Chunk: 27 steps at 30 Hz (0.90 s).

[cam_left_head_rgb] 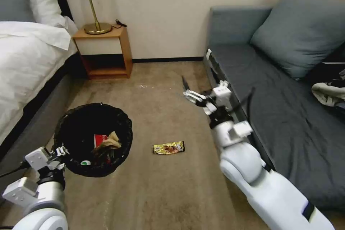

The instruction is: Pick up the trash bin, then pick up the garbage on the floor and place it into the trash bin.

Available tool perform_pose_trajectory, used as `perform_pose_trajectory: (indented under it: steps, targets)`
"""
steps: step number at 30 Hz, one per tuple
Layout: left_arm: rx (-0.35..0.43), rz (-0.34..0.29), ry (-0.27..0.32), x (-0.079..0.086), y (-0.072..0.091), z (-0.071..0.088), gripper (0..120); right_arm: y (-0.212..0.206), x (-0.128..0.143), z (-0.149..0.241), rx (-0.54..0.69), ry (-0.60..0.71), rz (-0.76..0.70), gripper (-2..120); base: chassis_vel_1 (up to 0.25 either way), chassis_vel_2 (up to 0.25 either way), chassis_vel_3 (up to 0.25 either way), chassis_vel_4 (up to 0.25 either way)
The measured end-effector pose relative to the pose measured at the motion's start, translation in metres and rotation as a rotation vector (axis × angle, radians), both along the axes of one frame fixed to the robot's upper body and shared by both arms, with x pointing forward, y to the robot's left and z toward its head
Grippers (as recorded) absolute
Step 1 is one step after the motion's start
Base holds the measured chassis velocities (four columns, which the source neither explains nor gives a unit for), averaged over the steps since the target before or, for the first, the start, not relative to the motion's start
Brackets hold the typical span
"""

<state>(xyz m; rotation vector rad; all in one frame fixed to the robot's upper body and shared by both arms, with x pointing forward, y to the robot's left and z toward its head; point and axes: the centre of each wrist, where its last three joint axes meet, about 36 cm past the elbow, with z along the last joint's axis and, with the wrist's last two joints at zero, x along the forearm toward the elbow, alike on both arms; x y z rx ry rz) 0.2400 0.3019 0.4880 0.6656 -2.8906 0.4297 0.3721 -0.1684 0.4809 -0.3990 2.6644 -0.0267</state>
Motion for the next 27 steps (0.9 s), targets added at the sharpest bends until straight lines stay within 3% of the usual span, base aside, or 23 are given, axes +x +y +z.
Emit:
perform_pose_trajectory:
  steps: [14,27]
  targets:
    - [-0.011,0.007,0.002,-0.005,-0.004,0.004,7,-0.006,-0.044,-0.029,-0.01,0.033,-0.046,100,0.0,0.0,0.0,0.0]
    - [-0.022,0.014,0.003,-0.008,-0.007,0.005,7,-0.003,-0.058,-0.034,-0.007,0.046,-0.037,100,0.0,0.0,0.0,0.0]
